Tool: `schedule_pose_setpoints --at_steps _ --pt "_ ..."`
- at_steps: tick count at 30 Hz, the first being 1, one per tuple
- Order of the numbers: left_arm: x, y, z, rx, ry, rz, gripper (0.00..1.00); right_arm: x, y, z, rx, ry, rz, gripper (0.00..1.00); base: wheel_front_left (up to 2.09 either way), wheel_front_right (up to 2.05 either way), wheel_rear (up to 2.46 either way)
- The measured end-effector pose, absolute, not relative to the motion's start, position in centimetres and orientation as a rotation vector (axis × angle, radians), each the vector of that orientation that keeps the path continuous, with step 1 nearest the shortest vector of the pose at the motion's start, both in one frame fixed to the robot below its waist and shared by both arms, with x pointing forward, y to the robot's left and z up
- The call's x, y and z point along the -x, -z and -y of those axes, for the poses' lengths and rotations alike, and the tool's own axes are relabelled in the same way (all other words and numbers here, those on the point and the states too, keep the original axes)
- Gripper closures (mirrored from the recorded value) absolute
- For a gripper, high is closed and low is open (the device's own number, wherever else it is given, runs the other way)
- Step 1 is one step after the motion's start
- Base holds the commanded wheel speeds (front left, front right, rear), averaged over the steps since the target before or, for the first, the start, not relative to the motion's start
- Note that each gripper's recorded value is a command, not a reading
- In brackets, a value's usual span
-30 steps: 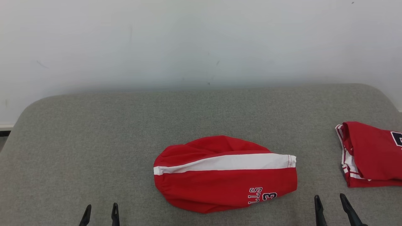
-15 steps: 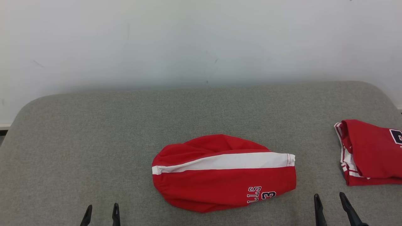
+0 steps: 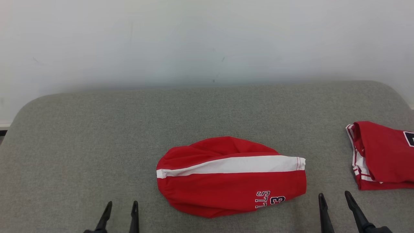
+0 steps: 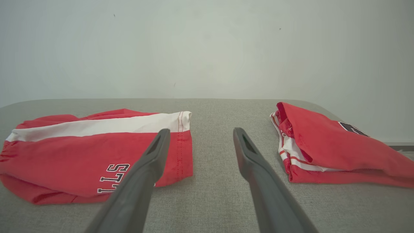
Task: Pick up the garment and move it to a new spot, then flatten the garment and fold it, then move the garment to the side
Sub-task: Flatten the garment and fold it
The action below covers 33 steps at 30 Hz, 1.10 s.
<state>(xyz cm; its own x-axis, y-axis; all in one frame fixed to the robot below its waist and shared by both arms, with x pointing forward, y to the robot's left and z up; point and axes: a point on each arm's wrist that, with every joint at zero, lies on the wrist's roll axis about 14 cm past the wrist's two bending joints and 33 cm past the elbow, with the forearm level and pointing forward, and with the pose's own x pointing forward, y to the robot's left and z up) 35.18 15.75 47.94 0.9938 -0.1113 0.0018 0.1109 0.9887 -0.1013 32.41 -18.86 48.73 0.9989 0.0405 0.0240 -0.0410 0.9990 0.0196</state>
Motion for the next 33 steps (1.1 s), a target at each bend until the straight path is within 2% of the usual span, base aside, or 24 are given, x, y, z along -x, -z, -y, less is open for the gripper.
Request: schedule_pose_setpoints --at_steps 5,13,26,27,28,29,30,31,33 --pt "-37.0 -45.3 -13.7 0.145 0.175 -0.114 0.00 -33.6 -49.3 18.3 0.007 -0.063 0.040 0.00 0.00 0.00 0.00" --pt "-41.8 -44.9 -11.0 0.193 0.271 -0.207 0.00 -35.1 -49.6 17.0 0.012 -0.100 0.048 0.00 0.00 0.00 0.00" --pt "-44.0 -42.2 -8.9 0.232 0.383 -0.354 0.00 -35.6 -48.3 17.8 0.012 -0.073 0.006 0.00 0.00 0.00 0.00" --pt "-44.0 -42.2 -8.8 0.232 0.388 -0.355 0.15 -35.6 -48.3 17.9 0.012 -0.072 0.005 0.00 0.00 0.00 0.00" --pt "-44.1 -42.2 -8.8 0.230 0.394 -0.354 0.49 -35.7 -48.3 17.9 0.012 -0.072 0.004 0.00 0.00 0.00 0.00" --pt "-44.2 -42.2 -8.8 0.234 0.397 -0.355 0.55 -35.7 -48.3 17.8 0.012 -0.074 0.004 0.00 0.00 0.00 0.00" --pt "-44.3 -42.3 -8.8 0.238 0.398 -0.351 0.75 -35.8 -48.3 17.8 0.012 -0.075 0.004 0.00 0.00 0.00 0.00" --pt "-44.4 -42.3 -8.8 0.236 0.403 -0.350 1.00 -35.9 -48.3 17.7 0.012 -0.078 0.004 0.00 0.00 0.00 0.00" --pt "-44.4 -42.3 -8.6 0.236 0.412 -0.348 1.00 -36.2 -48.3 17.3 0.013 -0.091 0.006 0.00 0.00 0.00 0.00"
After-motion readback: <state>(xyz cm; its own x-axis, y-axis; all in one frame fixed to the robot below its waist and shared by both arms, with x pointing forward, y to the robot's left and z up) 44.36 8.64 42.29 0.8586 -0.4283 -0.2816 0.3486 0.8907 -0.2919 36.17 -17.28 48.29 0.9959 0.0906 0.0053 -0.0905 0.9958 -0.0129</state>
